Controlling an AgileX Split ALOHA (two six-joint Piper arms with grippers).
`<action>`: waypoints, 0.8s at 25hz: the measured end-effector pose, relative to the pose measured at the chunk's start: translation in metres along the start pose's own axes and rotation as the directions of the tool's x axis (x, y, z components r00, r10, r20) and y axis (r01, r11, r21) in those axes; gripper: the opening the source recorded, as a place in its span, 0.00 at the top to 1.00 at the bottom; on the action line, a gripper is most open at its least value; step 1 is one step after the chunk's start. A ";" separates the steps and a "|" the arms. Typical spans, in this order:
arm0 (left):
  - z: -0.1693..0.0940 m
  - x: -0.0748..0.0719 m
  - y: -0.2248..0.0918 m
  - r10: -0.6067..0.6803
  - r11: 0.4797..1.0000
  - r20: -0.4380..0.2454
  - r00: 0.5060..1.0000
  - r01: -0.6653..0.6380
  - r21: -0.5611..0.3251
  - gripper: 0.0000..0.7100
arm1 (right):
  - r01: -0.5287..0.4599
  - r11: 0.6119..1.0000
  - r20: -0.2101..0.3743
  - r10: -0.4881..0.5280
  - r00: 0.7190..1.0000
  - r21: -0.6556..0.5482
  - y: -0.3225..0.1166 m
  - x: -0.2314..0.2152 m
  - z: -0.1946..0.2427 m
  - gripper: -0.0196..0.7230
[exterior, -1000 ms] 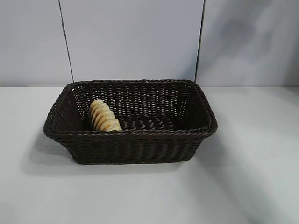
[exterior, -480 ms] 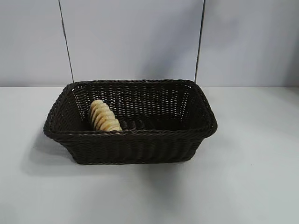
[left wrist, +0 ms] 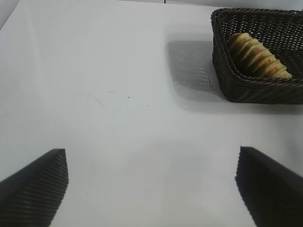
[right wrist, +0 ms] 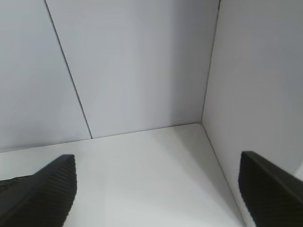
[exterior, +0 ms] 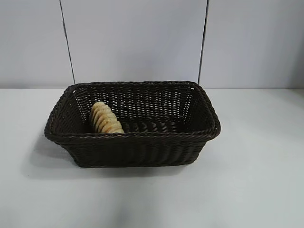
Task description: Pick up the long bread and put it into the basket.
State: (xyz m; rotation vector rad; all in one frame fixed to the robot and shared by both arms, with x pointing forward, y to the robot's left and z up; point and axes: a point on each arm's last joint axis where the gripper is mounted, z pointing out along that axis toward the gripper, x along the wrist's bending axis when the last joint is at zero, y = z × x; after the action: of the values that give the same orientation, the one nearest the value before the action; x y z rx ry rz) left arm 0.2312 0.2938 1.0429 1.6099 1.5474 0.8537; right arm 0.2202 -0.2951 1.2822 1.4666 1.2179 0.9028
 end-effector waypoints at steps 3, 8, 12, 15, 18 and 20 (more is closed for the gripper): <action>0.000 0.000 0.000 0.000 1.000 0.000 1.000 0.000 0.000 0.02 | 0.007 1.000 -0.037 -0.008 0.999 -0.026 -0.020 -0.001 -0.016 0.08; 0.000 0.000 0.000 0.000 1.000 0.000 1.000 0.000 0.000 0.02 | 0.009 0.999 -0.059 -0.012 0.998 -0.053 -0.060 -0.002 -0.035 0.08; 0.000 0.000 0.000 0.000 1.000 0.000 1.000 0.000 0.000 0.02 | 0.009 0.999 -0.059 -0.012 0.998 -0.043 -0.094 -0.001 -0.037 0.08; 0.000 0.000 0.000 0.000 1.000 0.000 1.000 0.000 0.000 0.02 | 0.010 1.000 -0.059 -0.011 0.998 -0.028 -0.119 0.000 -0.034 0.08; 0.000 0.000 0.000 0.000 1.000 0.000 1.000 0.000 0.000 0.02 | 0.010 1.000 -0.062 -0.011 0.998 -0.009 -0.141 0.001 -0.029 0.08; 0.000 0.000 0.000 0.000 1.000 0.000 1.000 0.000 0.000 0.02 | 0.008 1.000 -0.071 -0.008 0.997 0.001 -0.153 0.002 -0.026 0.08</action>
State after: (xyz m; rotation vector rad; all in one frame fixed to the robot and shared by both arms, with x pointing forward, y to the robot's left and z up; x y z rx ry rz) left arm 0.2312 0.2938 1.0429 1.6099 1.5474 0.8537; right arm 0.1599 -0.2860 1.1400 1.4402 1.2757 0.9559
